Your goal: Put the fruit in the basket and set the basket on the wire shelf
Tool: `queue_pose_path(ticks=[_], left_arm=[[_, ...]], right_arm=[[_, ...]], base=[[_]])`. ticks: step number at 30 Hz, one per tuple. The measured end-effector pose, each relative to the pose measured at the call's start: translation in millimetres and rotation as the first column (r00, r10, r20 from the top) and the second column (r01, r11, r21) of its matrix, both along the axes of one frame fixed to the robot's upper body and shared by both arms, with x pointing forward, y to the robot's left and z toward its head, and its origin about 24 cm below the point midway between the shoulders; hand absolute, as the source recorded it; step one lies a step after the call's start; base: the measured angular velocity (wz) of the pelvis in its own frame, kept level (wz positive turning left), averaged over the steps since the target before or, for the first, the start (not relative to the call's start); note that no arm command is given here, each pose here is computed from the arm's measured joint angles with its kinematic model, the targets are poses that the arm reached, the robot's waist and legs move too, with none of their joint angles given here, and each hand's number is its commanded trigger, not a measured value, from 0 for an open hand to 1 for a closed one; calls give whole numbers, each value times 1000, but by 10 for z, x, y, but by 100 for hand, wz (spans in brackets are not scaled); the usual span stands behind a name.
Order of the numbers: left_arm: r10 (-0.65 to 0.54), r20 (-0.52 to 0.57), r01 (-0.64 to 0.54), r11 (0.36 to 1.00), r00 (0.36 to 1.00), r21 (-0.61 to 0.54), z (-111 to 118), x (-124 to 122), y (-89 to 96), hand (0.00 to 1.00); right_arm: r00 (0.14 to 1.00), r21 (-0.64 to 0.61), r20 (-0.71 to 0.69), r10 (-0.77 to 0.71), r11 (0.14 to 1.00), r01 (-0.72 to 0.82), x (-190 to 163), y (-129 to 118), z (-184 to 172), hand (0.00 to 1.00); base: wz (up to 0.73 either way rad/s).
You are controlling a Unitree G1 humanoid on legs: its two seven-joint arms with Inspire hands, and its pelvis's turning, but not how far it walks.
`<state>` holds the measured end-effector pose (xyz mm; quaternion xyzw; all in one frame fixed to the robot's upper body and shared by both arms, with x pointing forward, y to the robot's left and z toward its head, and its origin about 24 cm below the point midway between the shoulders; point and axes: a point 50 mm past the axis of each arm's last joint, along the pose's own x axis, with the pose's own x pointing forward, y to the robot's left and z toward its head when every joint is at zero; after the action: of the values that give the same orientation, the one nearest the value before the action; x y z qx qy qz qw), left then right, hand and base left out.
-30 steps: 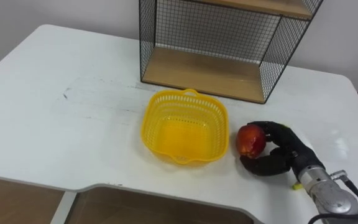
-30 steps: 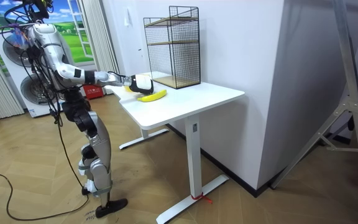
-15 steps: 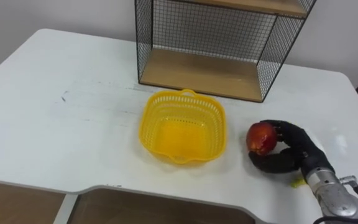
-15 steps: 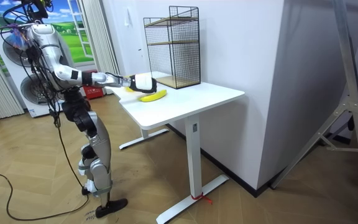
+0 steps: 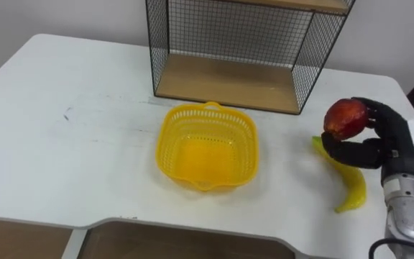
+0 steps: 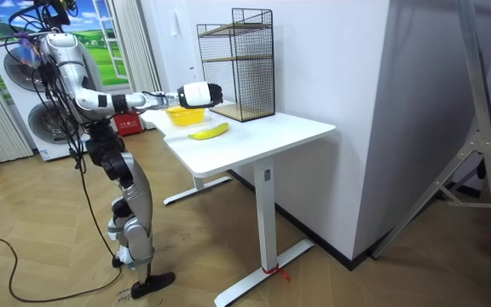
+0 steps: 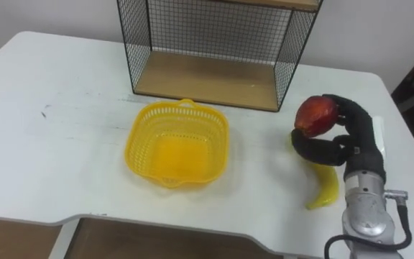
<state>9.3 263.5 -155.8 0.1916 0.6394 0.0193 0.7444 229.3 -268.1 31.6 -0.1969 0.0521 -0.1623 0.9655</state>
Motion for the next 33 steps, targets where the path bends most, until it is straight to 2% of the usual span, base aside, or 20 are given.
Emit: queue_pose_path(ticks=[5,14,23,33], left_arm=[[7,-27,-7,1000,1000,-1,-5,-98,-1,0],[14,-40,-15,1000,999,-12,-22,-166,-61,0],[6,-14,-6,1000,1000,-9,-36,-38,-66,0],[-37,7,37,999,999,-15,-46,64,-94,0]], right_arm=[[993,-18,108,47,999,-45,45,101,254,100],[973,-40,204,106,994,-100,61,216,494,100],[961,-195,193,199,967,-161,68,338,589,100],[912,-210,184,367,921,-329,92,686,614,100]], base=[[0],[0],[0],[0]])
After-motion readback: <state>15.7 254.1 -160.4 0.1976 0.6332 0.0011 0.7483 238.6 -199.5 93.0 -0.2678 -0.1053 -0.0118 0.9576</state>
